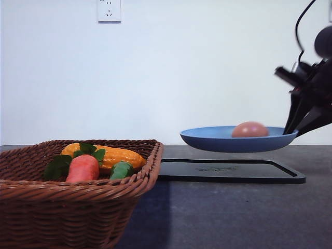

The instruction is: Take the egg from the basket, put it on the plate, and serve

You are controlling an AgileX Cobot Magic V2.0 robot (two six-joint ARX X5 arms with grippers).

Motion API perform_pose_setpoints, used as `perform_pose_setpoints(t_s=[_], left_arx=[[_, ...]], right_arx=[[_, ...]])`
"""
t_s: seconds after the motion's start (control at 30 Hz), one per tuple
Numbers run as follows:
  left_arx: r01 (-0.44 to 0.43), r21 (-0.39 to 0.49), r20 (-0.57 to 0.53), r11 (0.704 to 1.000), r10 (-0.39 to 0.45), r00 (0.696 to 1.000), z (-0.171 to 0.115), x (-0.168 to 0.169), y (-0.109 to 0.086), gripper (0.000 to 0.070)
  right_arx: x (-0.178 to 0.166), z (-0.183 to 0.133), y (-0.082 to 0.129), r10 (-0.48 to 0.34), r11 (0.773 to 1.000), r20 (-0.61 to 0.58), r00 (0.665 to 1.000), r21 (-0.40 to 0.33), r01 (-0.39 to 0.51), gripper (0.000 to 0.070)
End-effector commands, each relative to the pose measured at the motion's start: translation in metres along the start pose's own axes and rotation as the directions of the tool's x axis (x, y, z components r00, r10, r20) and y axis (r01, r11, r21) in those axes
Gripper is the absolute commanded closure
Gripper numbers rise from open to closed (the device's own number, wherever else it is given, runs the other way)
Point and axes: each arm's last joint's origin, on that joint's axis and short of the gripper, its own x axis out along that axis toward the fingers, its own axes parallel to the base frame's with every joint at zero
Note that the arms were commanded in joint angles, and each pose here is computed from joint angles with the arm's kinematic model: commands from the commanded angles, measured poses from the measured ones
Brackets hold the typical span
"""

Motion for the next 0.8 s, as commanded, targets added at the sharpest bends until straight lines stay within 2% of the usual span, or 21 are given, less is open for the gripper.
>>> perform_pose_setpoints(t_s=[0.0,0.17,0.4,0.6,0.77], left_arx=[[-0.005,0.008,0.008,1.000,0.005,1.000,0.003,-0.001,0.000,0.0320],[-0.011,0.007,-0.006,1.000,0.011,1.000,0.002,-0.001,0.001,0.0320],[-0.011,0.007,-0.007,1.000,0.011,1.000,0.002,-0.001,0.001,0.0324],[-0.011,0.007,-0.007,1.000,0.011,1.000,0.002,-0.001,0.001,0.0324],[-0.011,0.007,-0.009,1.000,0.011,1.000,0.002,0.000,0.001,0.0324]], right_arx=[[0.011,0.013,-0.003,0.011,1.000,-0.009,1.000,-0.007,-0.011,0.0700],[0.032,0.032,-0.011,0.009,1.000,-0.035,0.999,0.007,-0.009,0.0700],[0.043,0.037,-0.017,0.000,1.000,-0.046,0.999,0.013,0.000,0.0693],[0.043,0.036,-0.018,-0.037,0.999,-0.043,0.998,0.011,0.037,0.0519],[0.042,0.038,-0.017,-0.046,0.999,-0.030,0.998,-0.021,0.045,0.0504]])
